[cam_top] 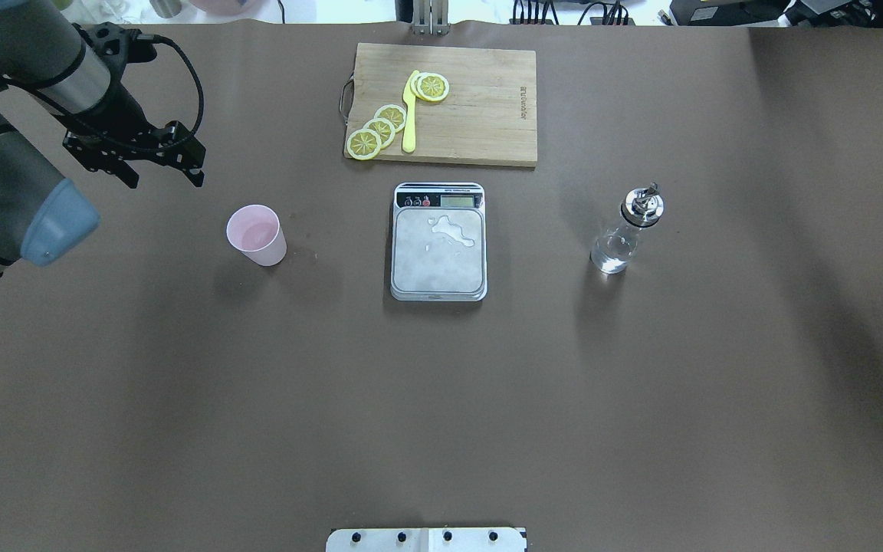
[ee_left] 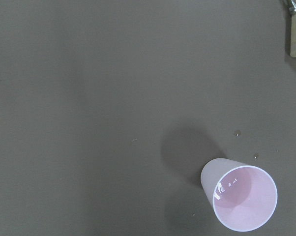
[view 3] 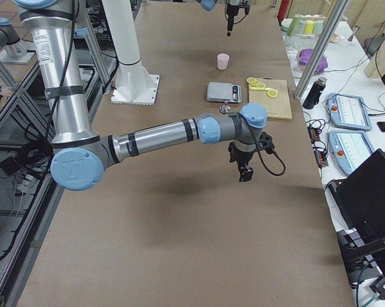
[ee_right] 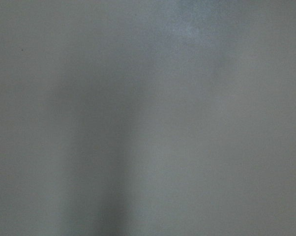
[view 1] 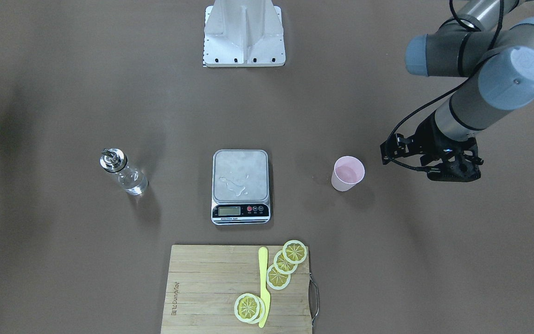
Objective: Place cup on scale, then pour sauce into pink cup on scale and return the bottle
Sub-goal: 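Reach the left gripper down to the pink cup and grasp it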
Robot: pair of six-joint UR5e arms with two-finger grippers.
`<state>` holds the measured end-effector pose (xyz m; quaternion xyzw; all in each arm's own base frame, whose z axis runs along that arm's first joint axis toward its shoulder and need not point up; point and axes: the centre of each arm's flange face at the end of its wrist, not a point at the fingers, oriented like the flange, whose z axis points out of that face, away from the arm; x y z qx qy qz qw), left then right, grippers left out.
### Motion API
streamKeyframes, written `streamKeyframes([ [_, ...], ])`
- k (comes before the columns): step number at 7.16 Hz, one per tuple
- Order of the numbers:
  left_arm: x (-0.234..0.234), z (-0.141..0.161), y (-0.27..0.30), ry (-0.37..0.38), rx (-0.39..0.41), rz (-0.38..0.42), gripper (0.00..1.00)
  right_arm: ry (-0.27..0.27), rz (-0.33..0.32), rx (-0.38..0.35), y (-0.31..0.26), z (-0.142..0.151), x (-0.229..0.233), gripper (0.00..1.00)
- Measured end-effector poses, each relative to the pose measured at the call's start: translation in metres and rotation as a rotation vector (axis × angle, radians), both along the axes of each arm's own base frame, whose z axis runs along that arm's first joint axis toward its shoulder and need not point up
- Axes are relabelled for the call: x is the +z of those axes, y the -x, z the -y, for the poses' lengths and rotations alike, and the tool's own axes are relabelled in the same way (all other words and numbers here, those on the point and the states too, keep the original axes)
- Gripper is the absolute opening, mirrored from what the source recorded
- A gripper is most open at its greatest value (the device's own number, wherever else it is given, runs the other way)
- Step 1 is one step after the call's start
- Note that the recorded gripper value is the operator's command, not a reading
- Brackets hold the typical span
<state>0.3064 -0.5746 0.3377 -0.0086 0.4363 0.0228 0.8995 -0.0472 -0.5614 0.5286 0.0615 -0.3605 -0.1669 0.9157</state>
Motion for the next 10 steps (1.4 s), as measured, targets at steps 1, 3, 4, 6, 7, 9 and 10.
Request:
streamKeyframes([
  [1, 0.007, -0.001, -0.021, -0.006, 0.01, -0.017, 0.87, 0.006, 0.005, -0.001, 0.0, -0.001, -0.001, 1.0],
  [3, 0.009, -0.007, -0.054, -0.006, 0.031, -0.039, 0.68, 0.012, 0.009, -0.002, 0.001, 0.0, -0.001, 1.0],
  [4, 0.008, -0.01, -0.062, -0.007, 0.039, -0.043, 0.59, 0.013, 0.009, -0.002, 0.001, 0.001, -0.001, 1.0],
  [6, 0.006, -0.017, -0.075, -0.007, 0.057, -0.047, 0.48, 0.013, 0.008, -0.002, 0.001, 0.002, -0.001, 1.0],
  [7, 0.007, -0.021, -0.081, -0.012, 0.067, -0.051, 0.45, 0.013, 0.007, -0.001, 0.001, 0.002, -0.001, 1.0],
  [9, 0.01, -0.025, -0.089, -0.022, 0.08, -0.059, 0.44, 0.013, 0.006, -0.001, 0.001, 0.002, -0.001, 1.0],
  [10, 0.012, -0.025, -0.091, -0.023, 0.082, -0.059, 0.43, 0.012, 0.005, -0.001, 0.001, 0.002, -0.001, 1.0],
])
